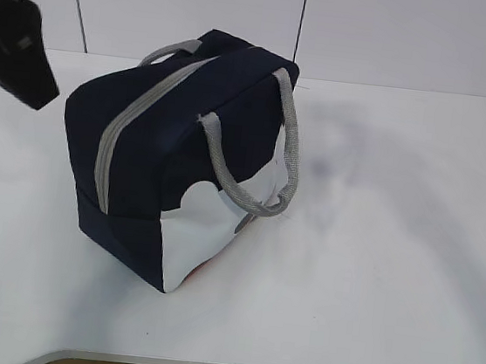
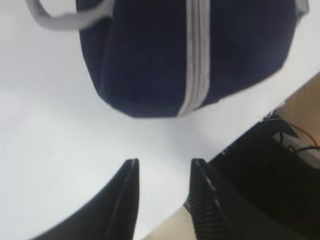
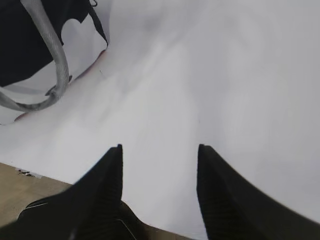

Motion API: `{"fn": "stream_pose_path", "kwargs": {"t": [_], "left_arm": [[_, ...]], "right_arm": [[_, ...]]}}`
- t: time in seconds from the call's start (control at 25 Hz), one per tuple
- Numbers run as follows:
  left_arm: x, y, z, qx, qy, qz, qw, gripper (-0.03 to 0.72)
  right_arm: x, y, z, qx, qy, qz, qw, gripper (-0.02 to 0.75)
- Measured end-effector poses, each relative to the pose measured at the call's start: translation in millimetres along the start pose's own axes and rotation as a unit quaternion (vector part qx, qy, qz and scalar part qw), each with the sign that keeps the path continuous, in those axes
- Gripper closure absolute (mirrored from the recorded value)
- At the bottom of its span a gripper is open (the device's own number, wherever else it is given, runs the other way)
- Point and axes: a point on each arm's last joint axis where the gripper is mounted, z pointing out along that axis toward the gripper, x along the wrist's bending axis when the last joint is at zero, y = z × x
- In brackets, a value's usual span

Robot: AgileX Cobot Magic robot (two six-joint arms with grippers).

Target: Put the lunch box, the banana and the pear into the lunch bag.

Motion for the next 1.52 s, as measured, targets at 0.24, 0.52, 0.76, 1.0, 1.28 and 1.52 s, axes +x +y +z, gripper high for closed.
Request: {"fn": "stream_pose_path", "kwargs": {"t": [0.24,0.52,0.76,1.0,1.28,1.52], "left_arm": [[-7.3,-32.4,-13.7,-0.004,0.001,0.0,1.0,0.442],[-19.5,-71.3,-38.9,-0.049,-0.004,-0.001,0.999,0.447],[-28.3,-110.3,-57.6,-0.137,0.011,0.002,0.991,0.449],[-35.0,-147.5,-60.1,-0.182,0.017,0.003,0.983,0.449],[-39.1,-185.3,-43.0,-0.214,0.023,0.001,0.976,0.45],[-41.9,-215.9,-28.6,-0.264,0.033,0.001,0.964,0.45]], "right_arm": [[1.5,-34.4,-12.7,-0.005,0.005,0.001,1.0,0.356],[2.9,-75.5,-37.8,-0.041,0.007,0.002,0.999,0.356],[2.3,-118.0,-58.7,-0.085,-0.002,-0.008,0.996,0.356],[2.9,-171.8,-66.0,-0.126,-0.007,-0.012,0.992,0.356],[3.3,-207.1,-59.4,-0.147,-0.009,-0.012,0.989,0.356],[2.3,-220.0,-38.3,-0.155,-0.016,-0.014,0.988,0.356]]}}
